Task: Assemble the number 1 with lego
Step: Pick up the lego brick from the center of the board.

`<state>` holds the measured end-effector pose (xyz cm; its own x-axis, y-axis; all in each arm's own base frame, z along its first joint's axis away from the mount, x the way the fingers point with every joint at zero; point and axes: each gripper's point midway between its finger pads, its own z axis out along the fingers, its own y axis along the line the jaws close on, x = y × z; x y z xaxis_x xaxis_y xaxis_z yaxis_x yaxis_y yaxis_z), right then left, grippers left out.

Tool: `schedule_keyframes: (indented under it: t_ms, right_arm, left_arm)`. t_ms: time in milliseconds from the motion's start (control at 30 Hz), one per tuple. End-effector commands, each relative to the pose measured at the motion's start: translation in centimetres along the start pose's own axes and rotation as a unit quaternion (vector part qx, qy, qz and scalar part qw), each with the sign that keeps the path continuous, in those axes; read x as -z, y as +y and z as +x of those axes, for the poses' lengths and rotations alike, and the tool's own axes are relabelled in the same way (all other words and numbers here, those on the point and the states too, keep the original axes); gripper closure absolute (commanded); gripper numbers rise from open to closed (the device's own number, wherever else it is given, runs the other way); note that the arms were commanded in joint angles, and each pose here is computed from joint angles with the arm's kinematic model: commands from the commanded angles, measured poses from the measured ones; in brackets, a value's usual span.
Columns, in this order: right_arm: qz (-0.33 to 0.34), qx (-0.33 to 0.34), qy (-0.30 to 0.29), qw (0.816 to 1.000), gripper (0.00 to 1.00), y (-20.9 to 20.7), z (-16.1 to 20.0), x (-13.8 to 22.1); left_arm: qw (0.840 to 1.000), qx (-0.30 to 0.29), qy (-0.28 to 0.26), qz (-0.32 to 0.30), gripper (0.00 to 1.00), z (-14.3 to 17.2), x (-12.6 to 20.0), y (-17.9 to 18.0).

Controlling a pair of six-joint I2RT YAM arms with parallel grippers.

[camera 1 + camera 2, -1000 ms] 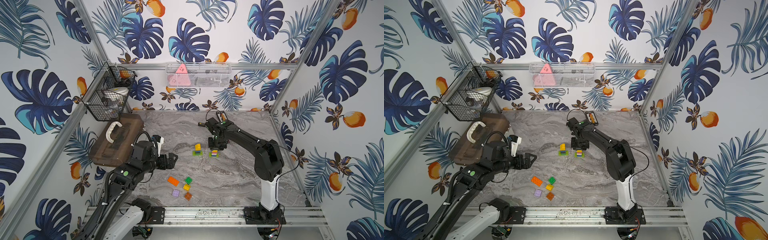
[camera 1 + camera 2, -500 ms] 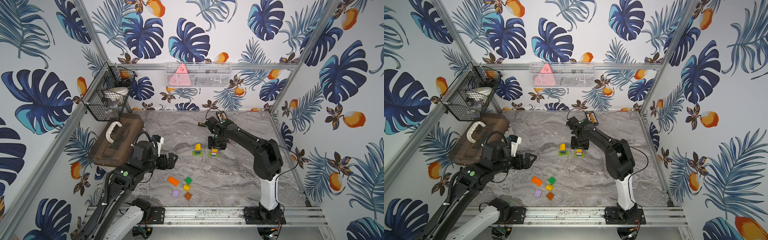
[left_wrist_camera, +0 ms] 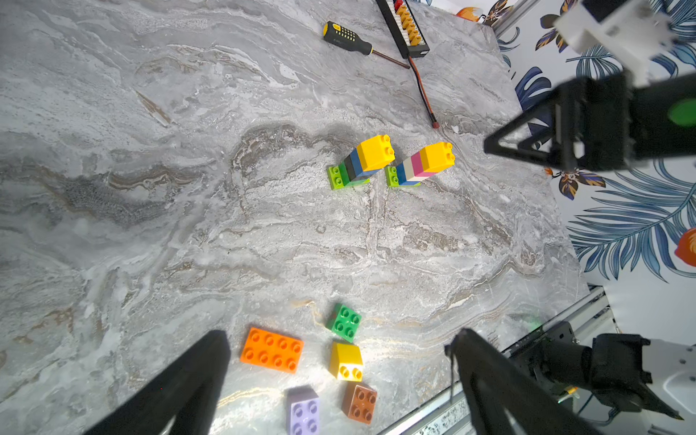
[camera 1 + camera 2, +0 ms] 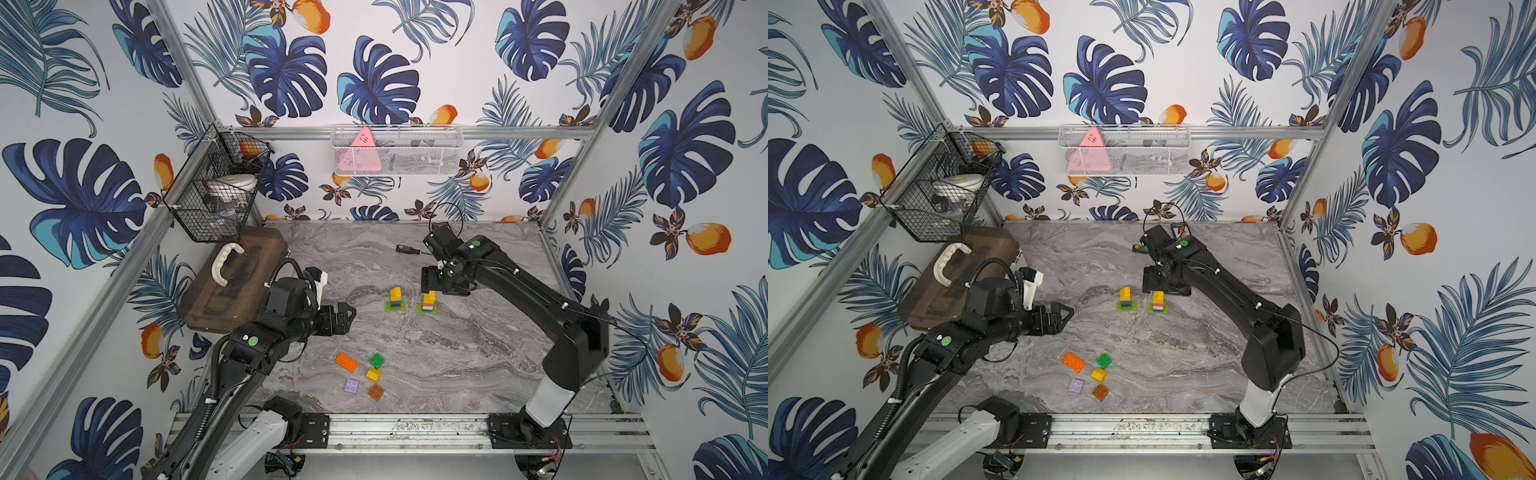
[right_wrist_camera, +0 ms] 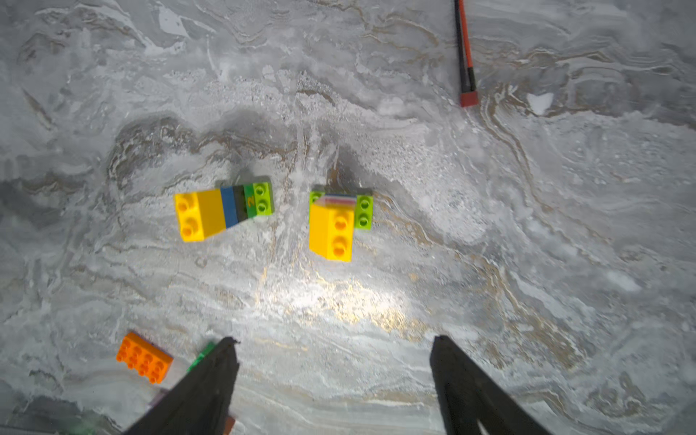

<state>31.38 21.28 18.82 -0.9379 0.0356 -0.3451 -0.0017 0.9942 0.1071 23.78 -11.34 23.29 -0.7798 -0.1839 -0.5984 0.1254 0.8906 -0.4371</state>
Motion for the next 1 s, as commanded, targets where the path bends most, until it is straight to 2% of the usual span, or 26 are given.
schedule_keyframes:
  t_ms: [0, 33, 167, 267, 400, 533, 633, 700, 833, 967]
  right_arm:
    - [-0.002, -0.037, -0.056, 0.998, 0.08, -2.4, 0.4, 2.3]
    - [-0.007, -0.052, -0.073, 0.996, 0.0, -3.3, 0.6, 3.1]
    - [-0.065, -0.072, -0.104, 0.99, 0.0, -4.8, 1.6, 5.3]
    - [-0.097, -0.071, -0.093, 0.988, 0.0, -4.5, 2.8, 5.5]
    - [-0.123, -0.056, -0.068, 0.988, 0.0, -3.7, 4.0, 5.4]
    - [-0.145, -0.047, -0.069, 0.986, 0.0, -3.3, 4.6, 5.5]
    - [-0.157, -0.041, -0.073, 0.984, 0.0, -3.1, 4.7, 5.7]
    - [-0.163, -0.036, -0.075, 0.983, 0.0, -2.9, 4.6, 6.1]
    - [-0.182, -0.027, -0.074, 0.98, 0.0, -2.4, 4.8, 6.5]
    - [-0.193, -0.021, -0.072, 0.978, 0.0, -2.0, 5.1, 6.4]
  left_arm:
    - [0.994, 0.091, 0.057, -0.03, 0.01, 1.7, -1.2, 0.9]
    - [0.989, 0.114, 0.077, -0.051, 0.01, 2.8, -1.8, 1.8]
    - [0.983, 0.118, 0.12, -0.071, 0.01, 5.7, -4.5, 2.5]
    - [0.97, 0.154, 0.165, -0.09, 0.01, 9.8, -7.1, 4.0]
    - [0.951, 0.165, 0.189, -0.183, 0.02, 14.0, -7.4, 7.5]
    - [0.938, 0.183, 0.181, -0.232, 0.07, 14.9, -7.0, 9.1]
    - [0.934, 0.149, 0.193, -0.262, 0.09, 14.5, -7.4, 9.8]
    - [0.932, 0.124, 0.216, -0.264, 0.09, 14.7, -8.4, 9.7]
    - [0.928, 0.076, 0.243, -0.271, 0.01, 15.1, -9.7, 9.3]
    - [0.92, 0.098, 0.251, -0.284, 0.01, 16.3, -9.5, 9.0]
